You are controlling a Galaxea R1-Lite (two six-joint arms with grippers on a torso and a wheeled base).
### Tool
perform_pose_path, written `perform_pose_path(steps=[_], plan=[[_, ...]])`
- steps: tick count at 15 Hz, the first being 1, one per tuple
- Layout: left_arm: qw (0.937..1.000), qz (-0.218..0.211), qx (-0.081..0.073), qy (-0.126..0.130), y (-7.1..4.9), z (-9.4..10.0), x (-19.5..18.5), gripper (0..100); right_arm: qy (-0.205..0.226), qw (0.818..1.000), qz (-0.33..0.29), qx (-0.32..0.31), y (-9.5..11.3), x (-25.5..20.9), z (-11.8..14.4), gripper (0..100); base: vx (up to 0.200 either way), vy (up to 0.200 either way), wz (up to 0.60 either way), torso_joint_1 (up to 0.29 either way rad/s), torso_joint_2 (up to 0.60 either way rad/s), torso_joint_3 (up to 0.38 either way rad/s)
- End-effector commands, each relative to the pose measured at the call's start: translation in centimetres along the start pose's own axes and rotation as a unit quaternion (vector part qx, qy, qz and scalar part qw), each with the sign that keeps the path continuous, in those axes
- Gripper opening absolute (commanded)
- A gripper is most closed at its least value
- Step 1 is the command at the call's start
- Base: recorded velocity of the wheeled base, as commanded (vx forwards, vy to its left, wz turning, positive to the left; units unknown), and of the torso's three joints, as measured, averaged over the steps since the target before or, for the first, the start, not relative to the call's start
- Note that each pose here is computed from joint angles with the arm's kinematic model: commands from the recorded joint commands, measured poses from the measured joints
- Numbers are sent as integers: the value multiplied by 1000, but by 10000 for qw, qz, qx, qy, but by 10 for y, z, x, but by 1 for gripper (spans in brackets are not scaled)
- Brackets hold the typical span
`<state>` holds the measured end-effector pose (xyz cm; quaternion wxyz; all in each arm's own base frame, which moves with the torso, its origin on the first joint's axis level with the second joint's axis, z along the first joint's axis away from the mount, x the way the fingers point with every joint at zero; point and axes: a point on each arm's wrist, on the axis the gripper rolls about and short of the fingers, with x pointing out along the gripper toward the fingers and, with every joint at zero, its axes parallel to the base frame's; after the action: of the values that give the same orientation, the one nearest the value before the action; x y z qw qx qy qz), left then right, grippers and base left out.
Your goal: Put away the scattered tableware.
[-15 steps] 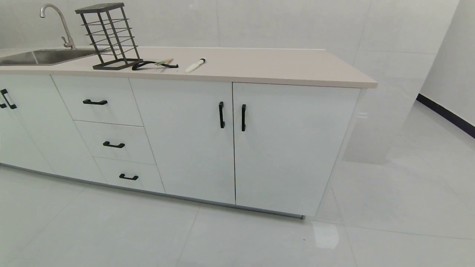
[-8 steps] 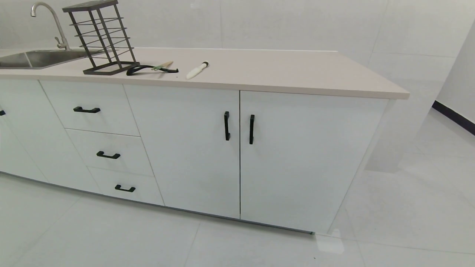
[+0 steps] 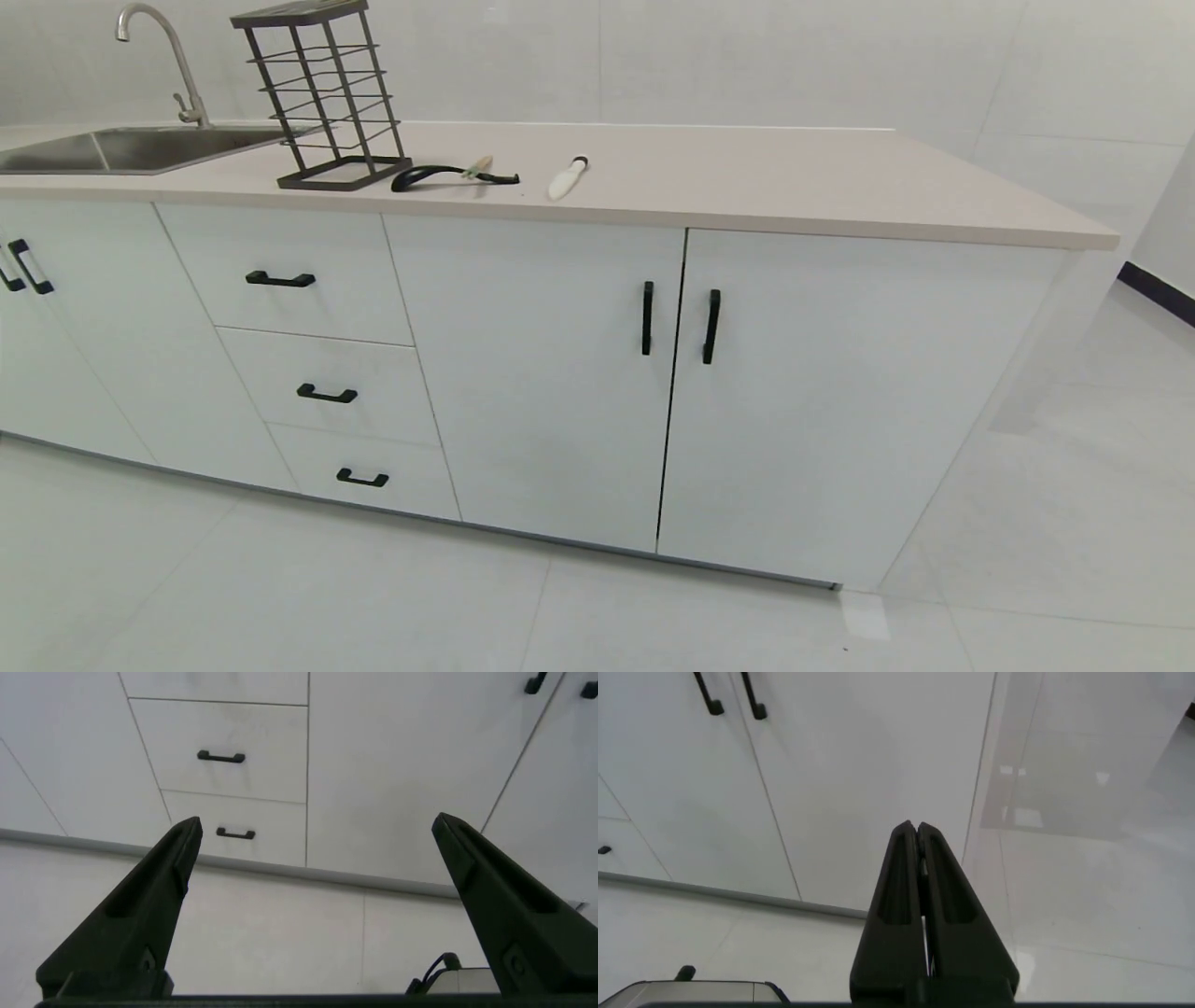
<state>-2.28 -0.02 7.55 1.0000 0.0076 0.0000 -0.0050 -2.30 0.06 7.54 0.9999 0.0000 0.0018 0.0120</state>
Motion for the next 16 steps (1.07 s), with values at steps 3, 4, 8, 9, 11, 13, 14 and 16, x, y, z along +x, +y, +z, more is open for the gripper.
perform_pose_path(steps=[3,4,8,9,11,13,14,16], plan=[[10000,-4,1,0,0,0,0,100,13,10000,3,0,0,0,0,0,0,200,0,1,4,1],[10000,-4,9,0,0,0,0,100,13,10000,3,-7,0,0,0,0,0,200,0,2,-2,2],[10000,4,1,0,0,0,0,100,13,10000,3,0,0,0,0,0,0,200,0,4,-1,1],[10000,4,1,0,0,0,0,100,5,10000,3,0,0,0,0,0,200,0,0,-2,-2,2],[10000,4,-7,0,0,0,0,100,13,10000,3,0,0,0,0,0,200,0,0,2,0,-2],[10000,4,-7,0,0,0,0,100,13,10000,3,-7,0,0,0,0,200,100,0,-2,0,5],[10000,4,-7,0,0,0,0,100,13,10000,3,-7,0,0,0,0,200,200,0,7,2,2],[10000,4,-7,0,0,0,0,100,13,10000,3,-7,0,0,0,0,100,200,0,0,2,5]])
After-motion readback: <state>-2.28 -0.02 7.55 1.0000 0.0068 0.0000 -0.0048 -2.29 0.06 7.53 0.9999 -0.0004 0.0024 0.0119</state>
